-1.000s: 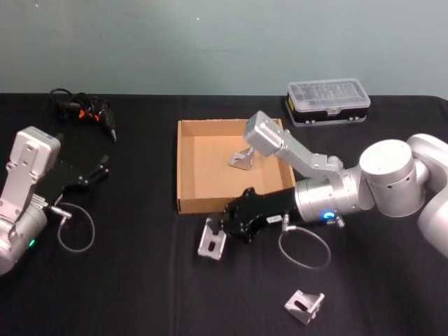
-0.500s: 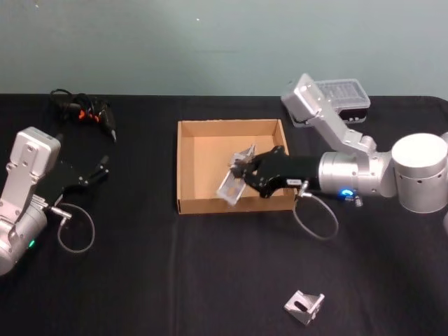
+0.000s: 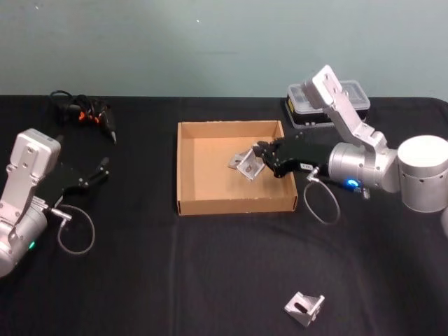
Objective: Use one hand to pick up the angle iron from the table and place it into the box.
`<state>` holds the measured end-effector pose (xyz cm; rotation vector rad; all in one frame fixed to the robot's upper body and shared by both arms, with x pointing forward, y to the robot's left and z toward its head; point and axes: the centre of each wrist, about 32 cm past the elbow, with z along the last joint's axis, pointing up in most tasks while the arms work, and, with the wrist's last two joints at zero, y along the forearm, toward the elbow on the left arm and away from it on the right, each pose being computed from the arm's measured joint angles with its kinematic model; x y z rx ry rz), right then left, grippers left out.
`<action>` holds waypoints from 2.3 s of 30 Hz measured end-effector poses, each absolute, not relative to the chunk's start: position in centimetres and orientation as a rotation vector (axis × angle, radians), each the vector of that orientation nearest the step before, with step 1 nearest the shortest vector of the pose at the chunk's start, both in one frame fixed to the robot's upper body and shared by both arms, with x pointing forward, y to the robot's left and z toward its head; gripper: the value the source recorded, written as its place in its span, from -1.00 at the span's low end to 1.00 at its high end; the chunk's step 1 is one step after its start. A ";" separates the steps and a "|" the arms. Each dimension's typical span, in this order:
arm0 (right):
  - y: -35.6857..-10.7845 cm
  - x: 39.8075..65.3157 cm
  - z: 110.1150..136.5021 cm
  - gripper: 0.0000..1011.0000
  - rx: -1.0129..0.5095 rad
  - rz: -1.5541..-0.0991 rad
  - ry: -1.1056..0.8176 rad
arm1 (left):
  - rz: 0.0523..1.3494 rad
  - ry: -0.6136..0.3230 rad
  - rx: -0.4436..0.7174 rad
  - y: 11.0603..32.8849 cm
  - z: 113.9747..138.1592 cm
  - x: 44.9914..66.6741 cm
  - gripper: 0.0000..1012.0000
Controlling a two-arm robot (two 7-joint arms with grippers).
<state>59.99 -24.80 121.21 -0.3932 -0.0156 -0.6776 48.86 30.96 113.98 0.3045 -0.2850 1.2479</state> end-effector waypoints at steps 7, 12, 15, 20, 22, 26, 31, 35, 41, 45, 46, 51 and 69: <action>-24.1 62.0 120.7 -0.87 -0.375 -0.660 -0.016 | 1.248 -0.285 0.305 31.0 114.0 48.9 0.98; -23.4 63.4 120.4 -0.87 -0.369 -0.633 -0.009 | 1.248 -0.285 0.304 31.0 114.0 48.9 0.98; -23.0 64.1 120.2 -0.87 -0.369 -0.618 -0.005 | 1.248 -0.285 0.304 31.0 114.0 48.9 0.98; -22.4 64.8 119.8 -0.87 -0.375 -0.594 0.013 | 1.248 -0.285 0.304 31.0 114.0 48.9 0.98; -22.3 64.9 119.7 -0.87 -0.375 -0.589 0.018 | 1.248 -0.285 0.304 31.0 114.0 48.9 0.98; -22.3 64.9 119.8 -0.87 -0.374 -0.589 0.014 | 1.248 -0.285 0.304 31.0 114.0 48.9 0.98; -22.3 64.9 119.8 -0.81 -0.373 -0.589 0.012 | 1.248 -0.285 0.305 31.0 114.0 48.9 0.98; -22.3 64.8 119.9 -0.55 -0.373 -0.590 0.011 | 1.248 -0.285 0.304 31.0 114.0 48.9 0.98; -22.4 64.8 119.9 -0.22 -0.373 -0.593 0.011 | 1.248 -0.285 0.305 31.0 114.0 48.9 0.98; -22.4 64.8 119.9 0.01 -0.373 -0.593 0.010 | 1.248 -0.285 0.305 31.0 114.0 48.9 0.98; -22.4 64.8 119.9 0.12 -0.373 -0.593 0.010 | 1.248 -0.285 0.304 31.0 114.0 48.9 0.98; -22.4 64.8 119.9 0.41 -0.373 -0.593 0.011 | 1.248 -0.285 0.304 31.0 114.0 48.9 0.98; -21.4 60.5 121.7 0.98 -0.375 -0.581 -0.036 | 1.248 -0.285 0.305 31.0 114.0 48.9 0.98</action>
